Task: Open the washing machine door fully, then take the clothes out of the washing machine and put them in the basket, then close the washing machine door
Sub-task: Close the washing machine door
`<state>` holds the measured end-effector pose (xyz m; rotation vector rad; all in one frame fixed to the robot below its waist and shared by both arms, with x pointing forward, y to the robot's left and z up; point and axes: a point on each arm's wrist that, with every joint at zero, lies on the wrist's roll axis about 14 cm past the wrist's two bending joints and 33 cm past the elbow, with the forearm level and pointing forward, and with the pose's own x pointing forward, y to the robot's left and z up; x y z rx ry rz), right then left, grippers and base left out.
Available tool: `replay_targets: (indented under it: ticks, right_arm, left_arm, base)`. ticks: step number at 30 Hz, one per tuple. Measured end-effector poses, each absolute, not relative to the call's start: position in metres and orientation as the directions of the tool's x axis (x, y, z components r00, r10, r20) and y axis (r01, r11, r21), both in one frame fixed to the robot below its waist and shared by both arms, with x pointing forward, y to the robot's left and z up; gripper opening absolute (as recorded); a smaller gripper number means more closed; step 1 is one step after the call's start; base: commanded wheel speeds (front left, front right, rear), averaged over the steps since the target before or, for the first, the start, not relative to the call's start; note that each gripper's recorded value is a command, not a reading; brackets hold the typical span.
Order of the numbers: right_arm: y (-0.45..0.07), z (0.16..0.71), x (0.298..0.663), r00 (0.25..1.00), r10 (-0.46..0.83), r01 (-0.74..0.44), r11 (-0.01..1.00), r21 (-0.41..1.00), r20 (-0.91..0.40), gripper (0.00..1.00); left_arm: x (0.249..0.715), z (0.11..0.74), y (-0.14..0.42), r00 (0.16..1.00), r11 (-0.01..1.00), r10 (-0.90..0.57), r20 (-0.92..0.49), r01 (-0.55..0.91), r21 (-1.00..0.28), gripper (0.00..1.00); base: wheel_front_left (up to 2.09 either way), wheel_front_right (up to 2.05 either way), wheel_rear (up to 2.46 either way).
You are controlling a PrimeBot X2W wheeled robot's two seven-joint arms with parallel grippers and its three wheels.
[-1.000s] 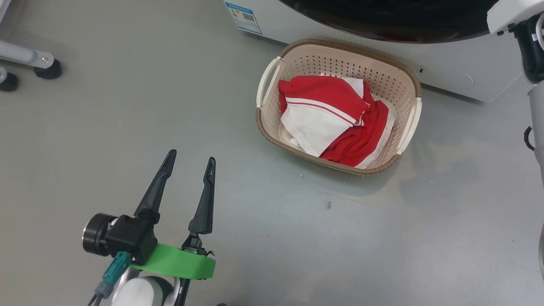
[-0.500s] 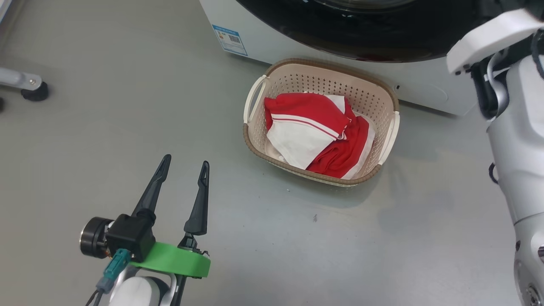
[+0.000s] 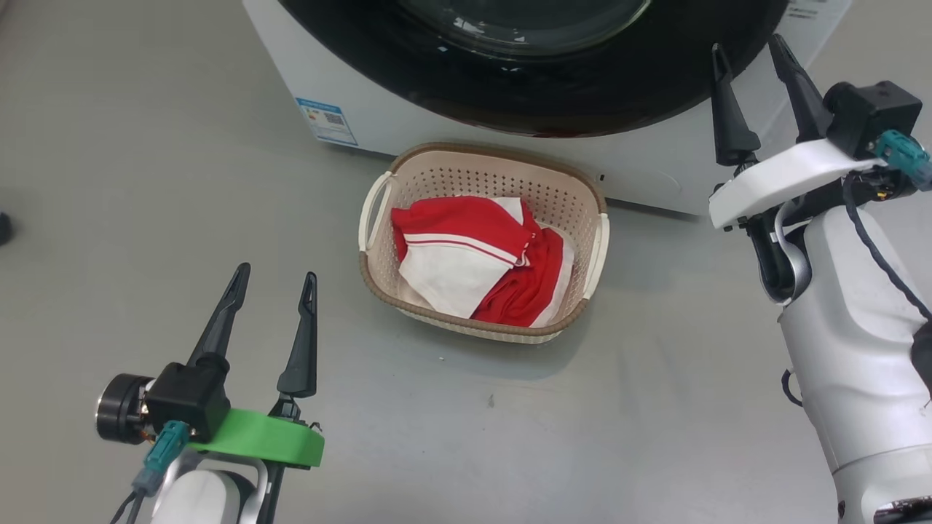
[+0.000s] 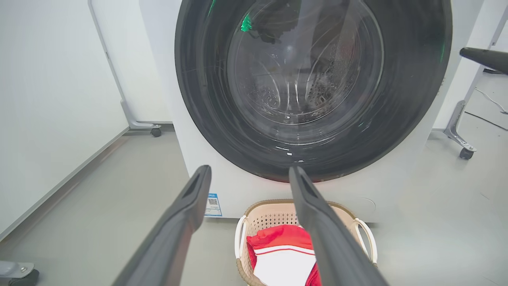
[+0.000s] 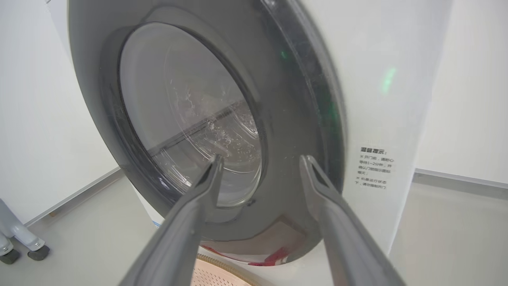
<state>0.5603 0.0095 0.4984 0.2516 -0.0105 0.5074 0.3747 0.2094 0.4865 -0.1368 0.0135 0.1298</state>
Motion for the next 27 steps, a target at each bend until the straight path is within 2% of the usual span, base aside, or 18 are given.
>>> replay_targets:
  ticks: [14, 27]
  right_arm:
    - [-0.061, 0.482, 0.494, 0.935, 0.355, -0.349, 0.905, 0.241, 0.022, 1.00]
    - [-0.110, 0.474, 0.424, 0.973, 0.230, -0.219, 0.945, 0.244, -0.018, 1.00]
  left_arm:
    - [0.385, 0.495, 0.187, 0.999, 0.990, 0.040, 0.006, -0.039, -0.138, 1.00]
    - [0.367, 0.494, 0.156, 0.999, 0.986, -0.048, -0.017, 0.045, -0.158, 1.00]
  base:
    - [0.00, 0.00, 0.00]
    - [0.00, 0.00, 0.00]
